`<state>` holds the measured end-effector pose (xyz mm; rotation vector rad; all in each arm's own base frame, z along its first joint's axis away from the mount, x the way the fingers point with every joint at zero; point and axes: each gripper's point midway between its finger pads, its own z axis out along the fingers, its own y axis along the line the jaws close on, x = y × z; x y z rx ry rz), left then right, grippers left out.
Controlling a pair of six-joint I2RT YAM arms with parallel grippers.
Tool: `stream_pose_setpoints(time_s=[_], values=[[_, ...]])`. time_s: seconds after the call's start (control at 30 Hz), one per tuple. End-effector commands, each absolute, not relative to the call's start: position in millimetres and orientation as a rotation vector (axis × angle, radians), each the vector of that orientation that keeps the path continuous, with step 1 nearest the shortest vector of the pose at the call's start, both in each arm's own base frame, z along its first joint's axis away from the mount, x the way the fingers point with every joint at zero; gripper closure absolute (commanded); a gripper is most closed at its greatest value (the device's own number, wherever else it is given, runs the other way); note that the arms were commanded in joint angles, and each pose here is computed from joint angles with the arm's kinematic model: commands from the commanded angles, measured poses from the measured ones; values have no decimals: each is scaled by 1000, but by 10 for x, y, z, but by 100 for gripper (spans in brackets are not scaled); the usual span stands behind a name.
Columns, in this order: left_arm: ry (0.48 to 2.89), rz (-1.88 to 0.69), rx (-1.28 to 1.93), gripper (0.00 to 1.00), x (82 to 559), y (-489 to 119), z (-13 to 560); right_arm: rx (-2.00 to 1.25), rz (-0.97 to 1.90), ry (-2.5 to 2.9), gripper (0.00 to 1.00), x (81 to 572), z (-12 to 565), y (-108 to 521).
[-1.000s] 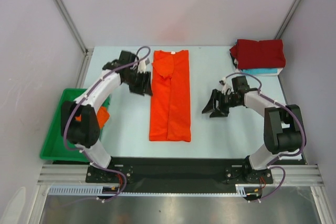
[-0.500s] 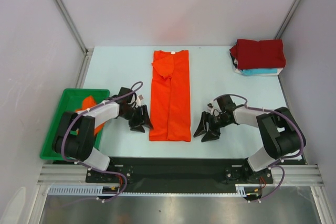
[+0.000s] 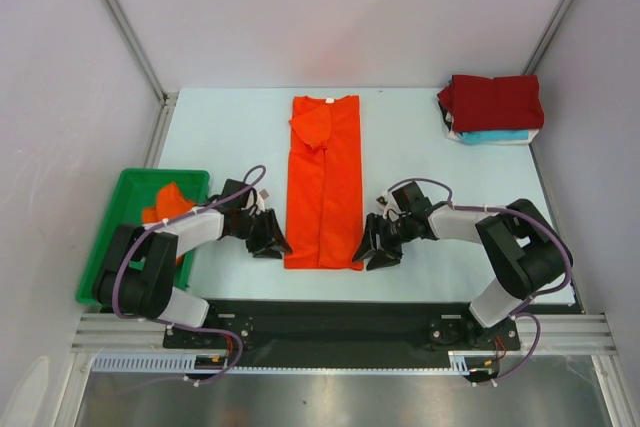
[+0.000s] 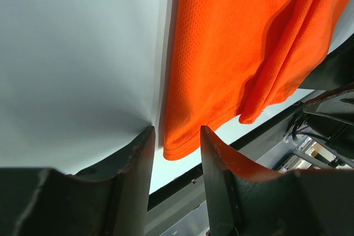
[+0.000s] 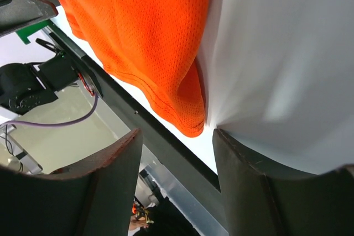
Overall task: Fold and stack the t-shirts
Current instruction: Fold the tshirt
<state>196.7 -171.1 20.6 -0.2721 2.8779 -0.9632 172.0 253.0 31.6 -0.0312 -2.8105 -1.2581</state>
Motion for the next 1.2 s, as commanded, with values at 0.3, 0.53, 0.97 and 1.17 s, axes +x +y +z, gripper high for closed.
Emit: stream_pose_setpoints(time_s=[0.3,0.53,0.97,1.17], values=[[2859,-988,-241,63,1925,-1776,238,-115,-1106,-2898,50,1805,4,2432],[2882,-1009,-203,77,1776,-1798,198,-99,-1127,-2882,63,1784,-15,2456],[2755,-988,-94,99,2080,-1747,513,155,-1323,-2975,100,1990,508,2559],[2699,-928,-53,100,2222,-1637,686,212,-1385,-3083,100,2154,807,2338]])
